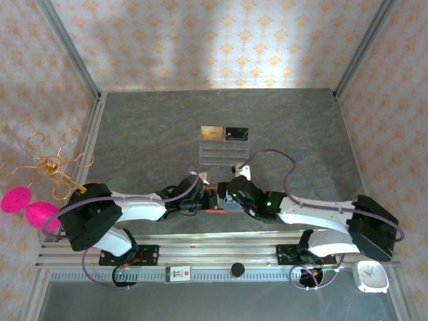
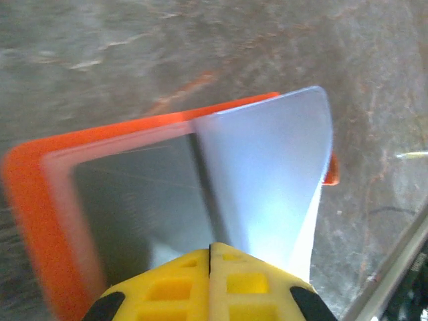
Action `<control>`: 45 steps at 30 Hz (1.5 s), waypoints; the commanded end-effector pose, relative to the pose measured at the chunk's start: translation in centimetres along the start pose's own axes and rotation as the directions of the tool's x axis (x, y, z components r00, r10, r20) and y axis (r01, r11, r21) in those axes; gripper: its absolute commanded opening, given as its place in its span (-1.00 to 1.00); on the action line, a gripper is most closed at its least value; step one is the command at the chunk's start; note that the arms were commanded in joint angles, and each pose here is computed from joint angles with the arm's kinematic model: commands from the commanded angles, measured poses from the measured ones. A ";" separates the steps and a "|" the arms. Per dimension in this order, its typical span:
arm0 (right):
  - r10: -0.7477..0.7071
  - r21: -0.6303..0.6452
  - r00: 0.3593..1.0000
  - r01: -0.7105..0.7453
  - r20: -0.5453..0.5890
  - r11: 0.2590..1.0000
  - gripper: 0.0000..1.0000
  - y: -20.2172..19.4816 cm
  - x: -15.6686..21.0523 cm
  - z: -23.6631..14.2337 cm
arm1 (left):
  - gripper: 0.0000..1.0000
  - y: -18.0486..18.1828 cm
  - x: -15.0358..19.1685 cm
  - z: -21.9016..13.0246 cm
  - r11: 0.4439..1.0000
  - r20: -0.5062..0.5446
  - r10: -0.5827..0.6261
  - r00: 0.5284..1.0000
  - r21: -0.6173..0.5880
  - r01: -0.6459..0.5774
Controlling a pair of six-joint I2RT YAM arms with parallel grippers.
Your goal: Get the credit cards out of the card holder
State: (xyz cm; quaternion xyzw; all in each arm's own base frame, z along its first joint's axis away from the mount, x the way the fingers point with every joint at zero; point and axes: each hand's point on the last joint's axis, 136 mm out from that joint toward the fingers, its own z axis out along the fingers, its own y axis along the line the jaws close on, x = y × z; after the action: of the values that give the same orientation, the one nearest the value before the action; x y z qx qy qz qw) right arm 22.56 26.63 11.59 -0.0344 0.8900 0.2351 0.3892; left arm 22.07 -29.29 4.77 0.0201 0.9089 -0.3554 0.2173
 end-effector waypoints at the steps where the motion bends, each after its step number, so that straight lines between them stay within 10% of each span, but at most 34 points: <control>1: 0.060 0.120 0.998 -0.061 0.010 0.991 -0.06 -4.2 1.0 -1.1 | -0.90 -2.1 0.6 0.8 0.998 -0.059 0.066 0.996 0.011 -0.065; 14: 0.119 0.092 0.993 -0.117 -0.026 0.989 -0.43 -6.3 2.9 -2.7 | -1.00 -2.3 4.4 5.6 0.993 -0.264 0.097 0.960 -0.038 -0.111; 23: 0.109 0.046 0.987 -0.105 -0.120 0.993 -0.82 -5.2 3.7 -1.0 | -1.00 -3.5 2.6 3.5 0.995 -0.169 0.098 0.981 -0.007 -0.101; 45: 0.086 0.221 0.946 -0.015 -0.313 0.975 -0.98 -9.0 9.0 2.2 | -0.97 2.0 -0.4 -2.4 0.998 0.030 -0.063 0.998 0.007 0.063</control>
State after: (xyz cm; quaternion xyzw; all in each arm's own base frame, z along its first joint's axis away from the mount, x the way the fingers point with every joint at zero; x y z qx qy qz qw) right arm 20.67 22.86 2.22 -0.0092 0.9478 0.1905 0.2555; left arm 21.31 -27.11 5.07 0.0093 0.9105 -0.3610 0.2013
